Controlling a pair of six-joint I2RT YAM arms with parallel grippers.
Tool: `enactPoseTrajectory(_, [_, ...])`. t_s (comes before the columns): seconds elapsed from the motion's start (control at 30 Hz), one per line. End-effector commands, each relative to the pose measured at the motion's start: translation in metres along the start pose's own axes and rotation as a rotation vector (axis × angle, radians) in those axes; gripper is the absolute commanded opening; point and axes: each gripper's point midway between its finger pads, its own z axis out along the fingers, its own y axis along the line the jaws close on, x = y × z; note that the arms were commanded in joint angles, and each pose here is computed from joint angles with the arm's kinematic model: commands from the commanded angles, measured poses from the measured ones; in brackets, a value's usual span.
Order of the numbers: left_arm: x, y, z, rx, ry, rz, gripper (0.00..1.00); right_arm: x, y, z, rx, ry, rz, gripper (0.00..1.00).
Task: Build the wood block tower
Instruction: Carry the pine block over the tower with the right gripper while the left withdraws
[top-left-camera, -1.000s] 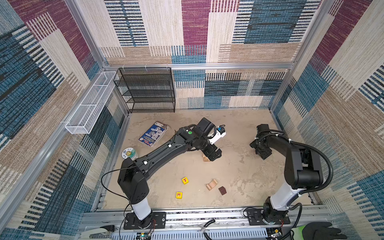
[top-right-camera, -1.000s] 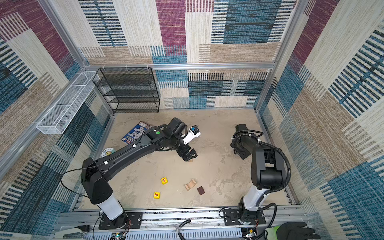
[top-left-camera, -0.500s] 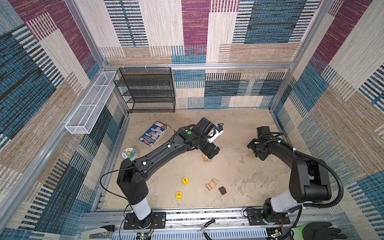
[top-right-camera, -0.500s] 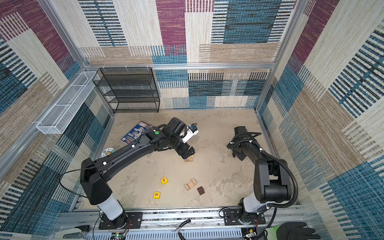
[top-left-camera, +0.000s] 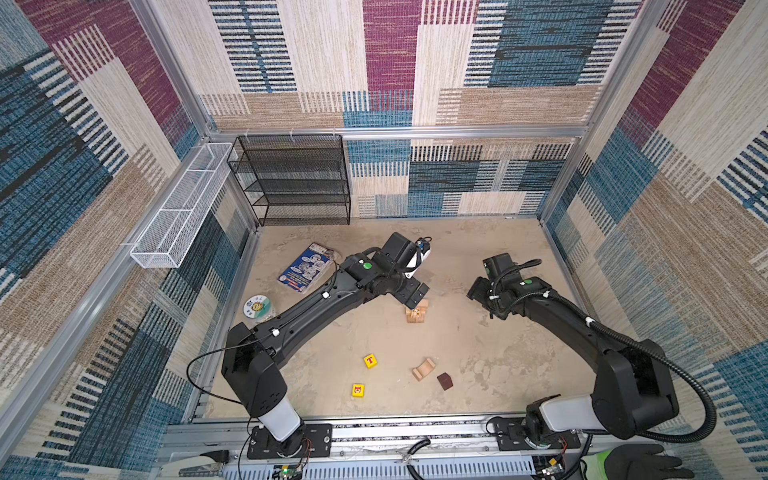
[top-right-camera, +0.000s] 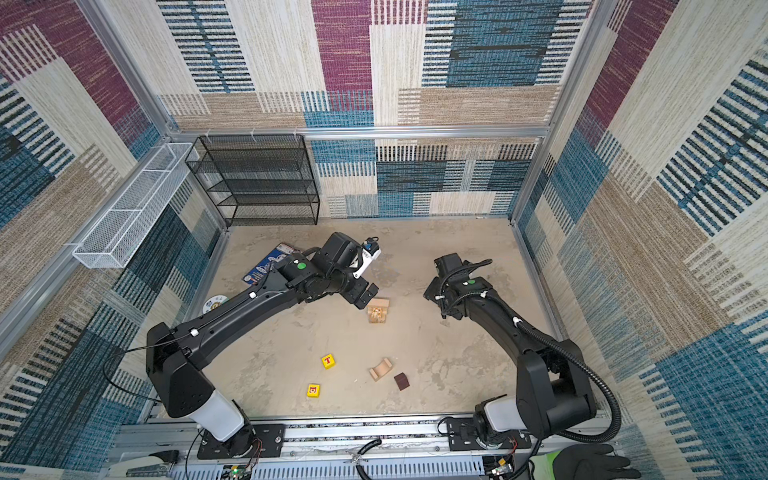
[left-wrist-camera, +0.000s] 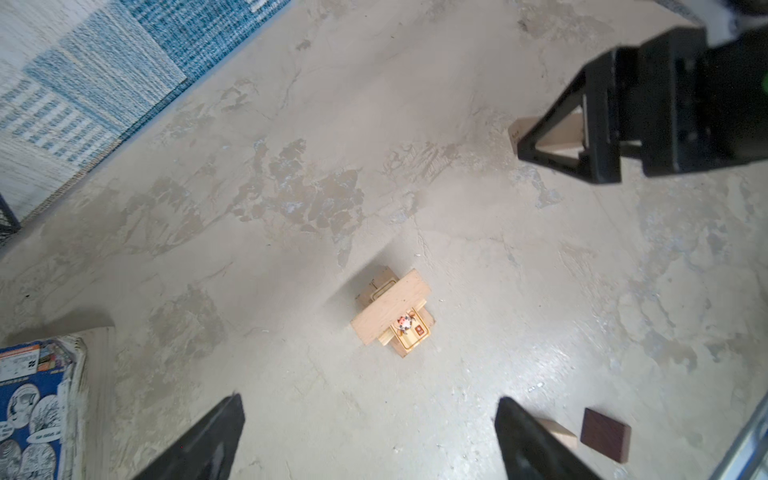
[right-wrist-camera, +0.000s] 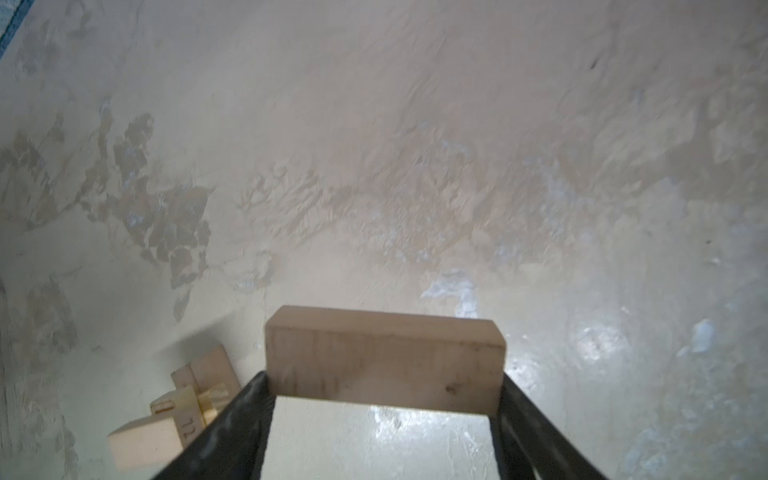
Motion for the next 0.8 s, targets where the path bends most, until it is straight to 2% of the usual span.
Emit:
enactPoseTrajectory(0.0, [-0.007,0.015,-0.008,-0.042,-0.036,-0.061,0.99,0.017,0.008,-0.009,0.019,0.011,0.008,0.41])
enactPoseTrajectory(0.3, [-0.007,0.046,-0.016,-0.065,-0.067,-0.17,0.99,0.075,0.042,-0.024,0.026,0.061,-0.113,0.38])
enactPoseTrajectory(0.33, [-0.007,0.048,-0.016,-0.058,-0.069,-0.186,0.99,0.081,0.045,-0.025,0.023,0.065,-0.127,0.36])
enactPoseTrajectory(0.77, [-0.009,0.07,-0.012,0.115,-0.077,-0.423,0.99,0.126,0.095,-0.014,-0.01,0.116,-0.252,0.38])
